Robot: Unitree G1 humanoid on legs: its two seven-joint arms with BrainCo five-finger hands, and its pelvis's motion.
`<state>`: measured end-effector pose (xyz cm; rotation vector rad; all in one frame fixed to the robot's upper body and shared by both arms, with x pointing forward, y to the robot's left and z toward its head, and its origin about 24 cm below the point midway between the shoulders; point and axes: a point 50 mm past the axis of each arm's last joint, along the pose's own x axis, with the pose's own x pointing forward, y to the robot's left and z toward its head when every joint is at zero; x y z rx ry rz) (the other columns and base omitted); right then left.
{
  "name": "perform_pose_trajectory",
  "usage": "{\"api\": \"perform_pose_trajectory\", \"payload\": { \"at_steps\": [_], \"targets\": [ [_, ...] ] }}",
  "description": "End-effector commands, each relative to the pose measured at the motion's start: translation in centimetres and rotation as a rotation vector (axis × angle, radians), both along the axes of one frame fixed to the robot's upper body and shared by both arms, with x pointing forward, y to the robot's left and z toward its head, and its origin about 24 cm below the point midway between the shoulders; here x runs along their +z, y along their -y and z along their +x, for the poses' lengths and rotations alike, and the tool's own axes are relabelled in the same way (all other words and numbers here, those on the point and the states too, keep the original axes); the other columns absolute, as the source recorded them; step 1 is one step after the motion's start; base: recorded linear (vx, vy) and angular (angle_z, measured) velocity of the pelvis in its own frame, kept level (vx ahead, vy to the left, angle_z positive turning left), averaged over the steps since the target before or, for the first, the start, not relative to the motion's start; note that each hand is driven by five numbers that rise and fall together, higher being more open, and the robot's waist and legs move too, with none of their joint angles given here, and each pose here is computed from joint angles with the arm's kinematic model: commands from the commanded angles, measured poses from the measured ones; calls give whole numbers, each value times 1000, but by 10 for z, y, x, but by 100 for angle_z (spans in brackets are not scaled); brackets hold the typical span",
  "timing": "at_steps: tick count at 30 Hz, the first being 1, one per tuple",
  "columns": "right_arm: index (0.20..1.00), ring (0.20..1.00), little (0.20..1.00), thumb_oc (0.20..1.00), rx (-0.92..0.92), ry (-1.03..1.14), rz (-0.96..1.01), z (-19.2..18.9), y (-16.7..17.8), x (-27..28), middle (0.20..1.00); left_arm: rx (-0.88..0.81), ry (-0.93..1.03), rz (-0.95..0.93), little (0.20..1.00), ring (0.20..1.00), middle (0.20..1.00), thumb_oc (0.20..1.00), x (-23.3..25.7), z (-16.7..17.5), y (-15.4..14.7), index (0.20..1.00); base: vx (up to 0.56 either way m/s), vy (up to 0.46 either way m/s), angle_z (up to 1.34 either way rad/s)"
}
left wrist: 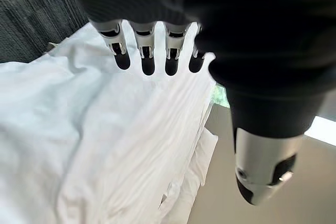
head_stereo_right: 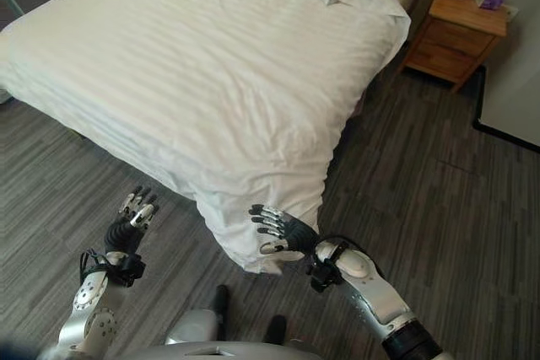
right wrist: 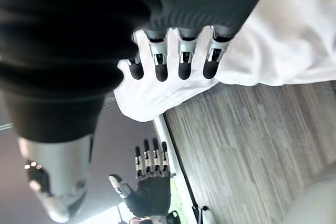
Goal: Making the bed.
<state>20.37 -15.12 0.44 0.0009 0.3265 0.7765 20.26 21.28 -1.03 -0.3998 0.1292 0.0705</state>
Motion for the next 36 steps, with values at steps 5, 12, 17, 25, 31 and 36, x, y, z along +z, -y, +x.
{"api": "perform_pose_trajectory", "payload": {
  "at_steps": [5, 12, 17, 25, 31, 36],
  "targets": [
    [200, 200, 200, 200, -213, -21, 88, 23, 22, -7, 200, -119, 68, 10, 1000, 1000, 1000, 1000, 14, 2, 1, 1000, 11, 24, 12],
    [200, 200, 200, 200, -376, -30, 99, 59, 37, -7, 200, -186, 94, 10, 1000, 1000, 1000, 1000, 25, 8, 2, 1000, -44, 21, 8],
    [200, 200, 200, 200, -386, -34, 241, 80, 24, 7, 200, -227, 86, 5, 1000, 1000, 1000, 1000, 24, 11, 9, 1000, -6, 5, 9],
    [200, 200, 200, 200, -412, -48, 330, 111, 5, 20, 200, -268, 110, -14, 1000, 1000, 1000, 1000, 30, 18, 18, 1000, 2, -1, 4],
    [200, 200, 200, 200, -541, -104, 143, 120, 40, 2, 200, -285, 130, -25, 1000, 1000, 1000, 1000, 35, 23, 23, 1000, -2, -3, -2],
    [200, 200, 200, 200, -786, -249, 10, 100, 99, -29, 200, -301, 148, -37, 1000, 1000, 1000, 1000, 40, 26, 28, 1000, -4, 1, 2]
  ]
}}
